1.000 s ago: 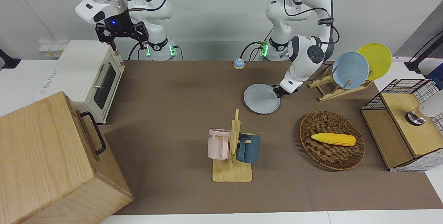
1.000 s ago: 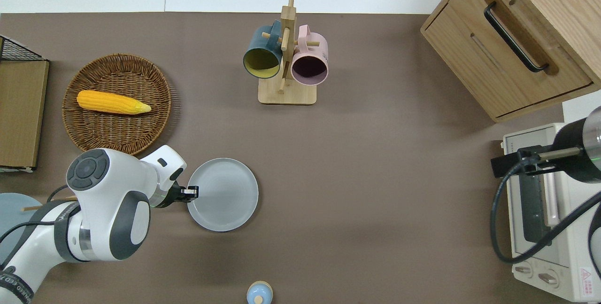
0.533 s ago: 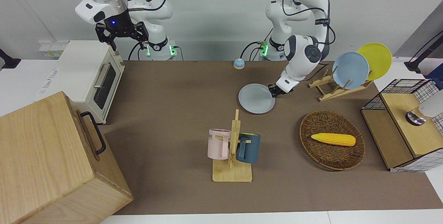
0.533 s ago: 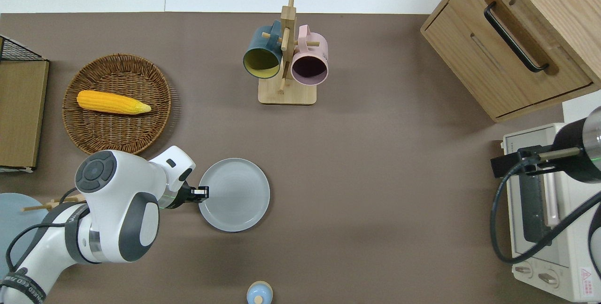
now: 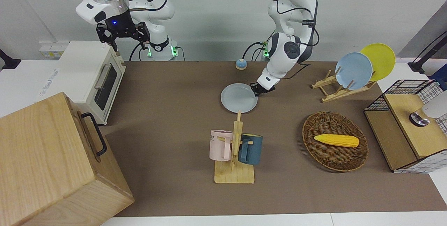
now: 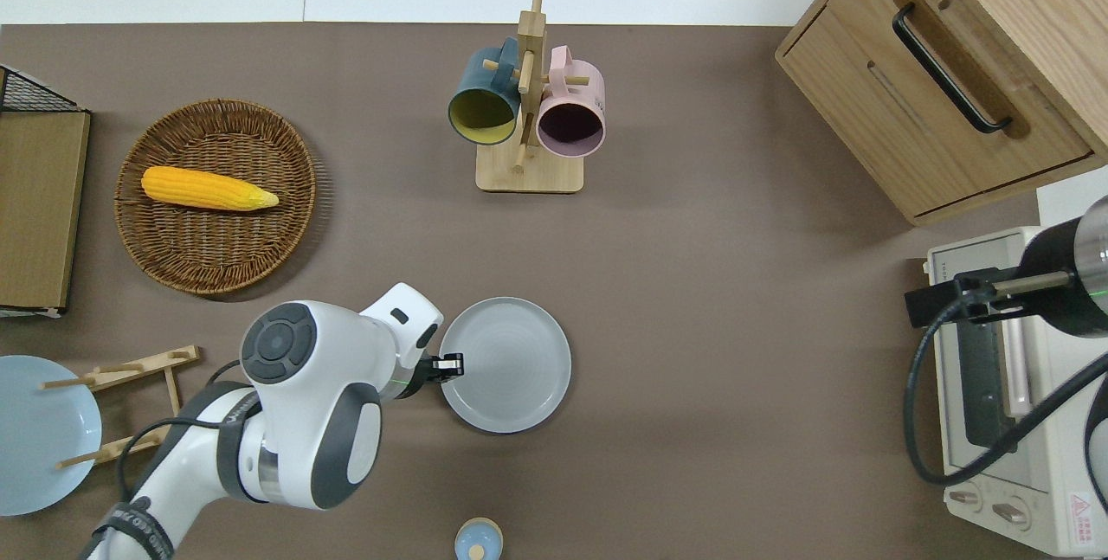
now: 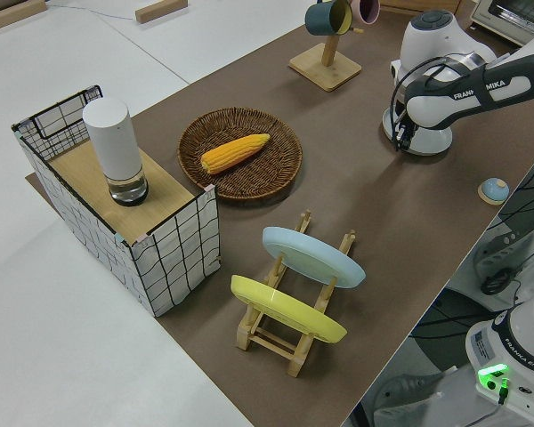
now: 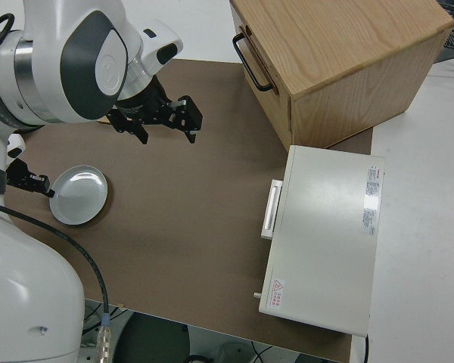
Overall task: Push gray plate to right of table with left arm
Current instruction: 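Push the gray plate with the left gripper toward the toaster oven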
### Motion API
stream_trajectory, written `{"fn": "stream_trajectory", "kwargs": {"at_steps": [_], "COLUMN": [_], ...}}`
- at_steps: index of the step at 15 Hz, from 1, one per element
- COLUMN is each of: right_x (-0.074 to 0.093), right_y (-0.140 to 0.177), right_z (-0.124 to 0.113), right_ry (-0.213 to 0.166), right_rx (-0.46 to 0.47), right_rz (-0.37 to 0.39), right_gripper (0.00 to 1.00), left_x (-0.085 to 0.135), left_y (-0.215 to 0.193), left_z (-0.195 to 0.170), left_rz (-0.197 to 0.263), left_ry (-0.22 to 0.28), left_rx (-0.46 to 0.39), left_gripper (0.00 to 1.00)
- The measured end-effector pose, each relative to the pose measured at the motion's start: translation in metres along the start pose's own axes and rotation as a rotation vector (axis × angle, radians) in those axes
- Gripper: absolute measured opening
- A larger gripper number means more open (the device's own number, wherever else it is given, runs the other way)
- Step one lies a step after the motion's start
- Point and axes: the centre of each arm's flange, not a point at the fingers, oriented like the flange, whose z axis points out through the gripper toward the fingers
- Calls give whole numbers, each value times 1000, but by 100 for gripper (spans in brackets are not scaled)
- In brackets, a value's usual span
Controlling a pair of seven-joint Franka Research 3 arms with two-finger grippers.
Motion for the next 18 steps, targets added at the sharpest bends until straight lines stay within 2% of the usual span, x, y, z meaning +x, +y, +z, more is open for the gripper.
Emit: {"fn": "stream_trajectory", "kwargs": {"at_steps": [5, 10, 18], "right_x": [0, 0, 0], "right_y": [0, 0, 0], "right_z": [0, 0, 0], "right_ry": [0, 0, 0], "right_rx": [0, 0, 0], "right_rz": [0, 0, 0], "right_gripper": [100, 100, 100], "left_x": [-16, -34, -30], "left_y": [44, 97, 145], "left_z": [13, 33, 45], "left_rz": [1, -26, -51], "left_ry": [16, 60, 47], "left_rx": [-36, -83, -132], "left_gripper": [2, 2, 2]}}
